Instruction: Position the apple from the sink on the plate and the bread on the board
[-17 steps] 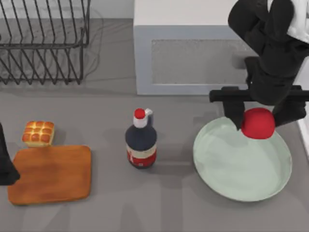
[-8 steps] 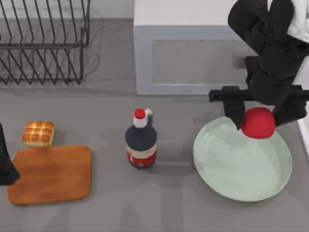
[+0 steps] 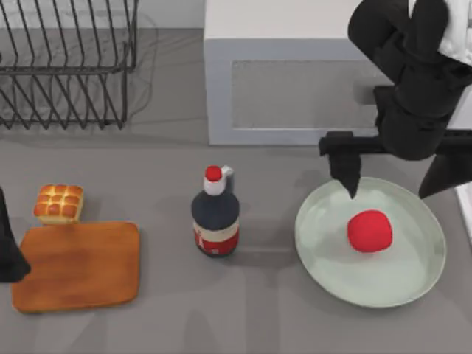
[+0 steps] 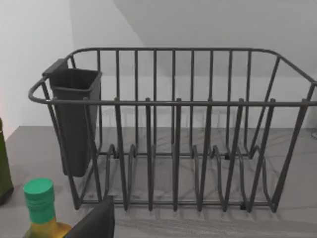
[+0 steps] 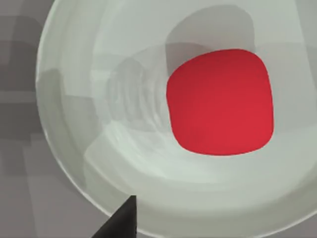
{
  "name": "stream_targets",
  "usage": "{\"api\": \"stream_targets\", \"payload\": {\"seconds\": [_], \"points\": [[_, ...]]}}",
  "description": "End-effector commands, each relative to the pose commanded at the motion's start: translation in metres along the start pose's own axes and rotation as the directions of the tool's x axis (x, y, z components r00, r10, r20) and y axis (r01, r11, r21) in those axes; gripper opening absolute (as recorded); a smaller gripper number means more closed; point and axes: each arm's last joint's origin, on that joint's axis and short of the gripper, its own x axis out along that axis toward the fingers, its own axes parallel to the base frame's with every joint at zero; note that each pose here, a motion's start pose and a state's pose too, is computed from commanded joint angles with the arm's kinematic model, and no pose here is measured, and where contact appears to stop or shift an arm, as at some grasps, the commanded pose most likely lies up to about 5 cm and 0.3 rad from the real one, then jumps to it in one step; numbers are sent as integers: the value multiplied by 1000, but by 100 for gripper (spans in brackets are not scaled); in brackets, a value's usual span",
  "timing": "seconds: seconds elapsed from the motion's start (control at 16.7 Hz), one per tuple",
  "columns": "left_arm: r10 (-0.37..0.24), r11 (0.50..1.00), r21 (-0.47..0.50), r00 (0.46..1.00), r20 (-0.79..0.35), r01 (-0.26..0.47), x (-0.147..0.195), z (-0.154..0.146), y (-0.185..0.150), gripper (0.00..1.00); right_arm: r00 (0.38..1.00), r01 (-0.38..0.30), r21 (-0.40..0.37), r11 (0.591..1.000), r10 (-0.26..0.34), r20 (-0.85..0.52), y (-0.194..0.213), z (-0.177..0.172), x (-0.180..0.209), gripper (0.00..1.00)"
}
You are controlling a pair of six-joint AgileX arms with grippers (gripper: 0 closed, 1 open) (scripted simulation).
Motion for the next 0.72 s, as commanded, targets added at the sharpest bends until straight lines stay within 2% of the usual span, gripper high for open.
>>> {"api": "stream_targets", "payload": {"seconds": [0.48,0.72], "points": [[0,1000,0,1000,0,0,0,0,0,100,1000,0,2,1000,0,0,-1,0,0,100],[0,1000,0,1000,0,0,0,0,0,100,996,-41,-1,999,41,83,-17,-11,-13,100]]}}
